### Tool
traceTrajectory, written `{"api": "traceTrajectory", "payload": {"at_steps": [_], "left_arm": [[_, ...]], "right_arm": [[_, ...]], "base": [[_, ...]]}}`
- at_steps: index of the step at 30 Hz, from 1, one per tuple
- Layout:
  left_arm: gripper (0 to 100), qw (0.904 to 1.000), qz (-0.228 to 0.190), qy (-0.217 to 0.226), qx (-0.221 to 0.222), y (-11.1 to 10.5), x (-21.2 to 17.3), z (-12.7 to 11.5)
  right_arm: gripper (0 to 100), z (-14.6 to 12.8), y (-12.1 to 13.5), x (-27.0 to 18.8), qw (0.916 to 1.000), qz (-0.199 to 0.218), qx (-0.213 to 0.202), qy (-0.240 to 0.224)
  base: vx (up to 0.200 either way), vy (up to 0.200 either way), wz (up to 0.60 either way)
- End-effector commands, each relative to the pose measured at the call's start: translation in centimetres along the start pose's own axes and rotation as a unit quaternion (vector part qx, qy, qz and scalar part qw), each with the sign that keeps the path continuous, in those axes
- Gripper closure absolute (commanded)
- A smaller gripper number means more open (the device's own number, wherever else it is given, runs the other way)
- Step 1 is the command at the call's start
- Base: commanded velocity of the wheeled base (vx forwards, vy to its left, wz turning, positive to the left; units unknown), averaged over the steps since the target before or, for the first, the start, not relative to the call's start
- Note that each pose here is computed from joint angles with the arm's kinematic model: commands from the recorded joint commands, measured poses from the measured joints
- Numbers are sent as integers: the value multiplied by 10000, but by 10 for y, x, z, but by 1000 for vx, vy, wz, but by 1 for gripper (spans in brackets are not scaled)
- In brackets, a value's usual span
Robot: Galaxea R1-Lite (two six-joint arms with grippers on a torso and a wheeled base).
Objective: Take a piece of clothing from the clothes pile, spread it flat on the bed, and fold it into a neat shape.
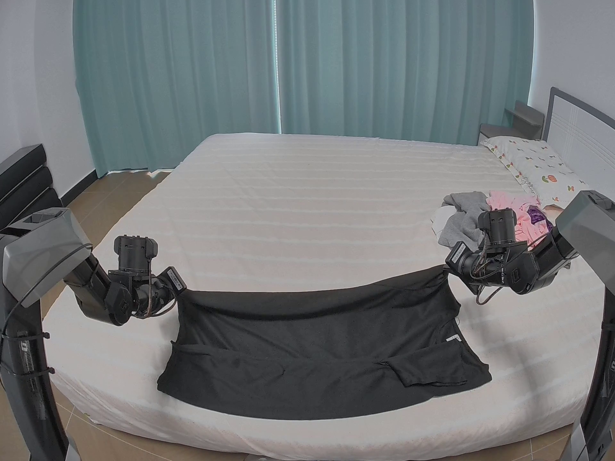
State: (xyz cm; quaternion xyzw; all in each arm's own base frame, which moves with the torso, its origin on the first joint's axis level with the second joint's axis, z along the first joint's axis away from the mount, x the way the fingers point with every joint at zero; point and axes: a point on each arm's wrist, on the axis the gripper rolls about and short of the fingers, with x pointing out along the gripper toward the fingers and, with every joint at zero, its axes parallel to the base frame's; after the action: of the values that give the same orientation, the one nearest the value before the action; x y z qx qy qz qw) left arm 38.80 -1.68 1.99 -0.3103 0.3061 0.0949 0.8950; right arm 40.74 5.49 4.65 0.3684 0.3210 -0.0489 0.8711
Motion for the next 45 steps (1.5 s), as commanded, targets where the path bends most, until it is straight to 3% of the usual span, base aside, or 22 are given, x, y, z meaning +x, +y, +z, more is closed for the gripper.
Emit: {"api": "traceTrajectory", "payload": {"at_steps": [1, 9, 14, 15, 27, 45], "left_arm": [[100, 10000, 48, 58, 3, 3, 1, -3], [100, 9999, 112, 47, -7, 9, -20, 0], [100, 9995, 188, 164, 188, 15, -30, -7], [100, 9989, 260, 264, 288, 20, -34, -13], [100, 9951, 575, 727, 340, 40, -49, -38], [100, 9887, 803, 1145, 539, 54, -57, -59]], "right_arm": [[100, 0, -3, -1, 10000, -34, 18, 6], [100, -6, -19, -32, 9994, -93, 77, 316], [100, -10, -27, -43, 9988, -116, 74, 473], [100, -19, -35, -47, 9976, -176, 53, 672], [100, -44, -70, -43, 9941, -353, -303, 980], [100, -61, -90, -44, 9865, -509, -505, 1472]], "base": [[0, 0, 0], [0, 0, 0], [0, 0, 0], [0, 0, 0], [0, 0, 0], [0, 0, 0]]}}
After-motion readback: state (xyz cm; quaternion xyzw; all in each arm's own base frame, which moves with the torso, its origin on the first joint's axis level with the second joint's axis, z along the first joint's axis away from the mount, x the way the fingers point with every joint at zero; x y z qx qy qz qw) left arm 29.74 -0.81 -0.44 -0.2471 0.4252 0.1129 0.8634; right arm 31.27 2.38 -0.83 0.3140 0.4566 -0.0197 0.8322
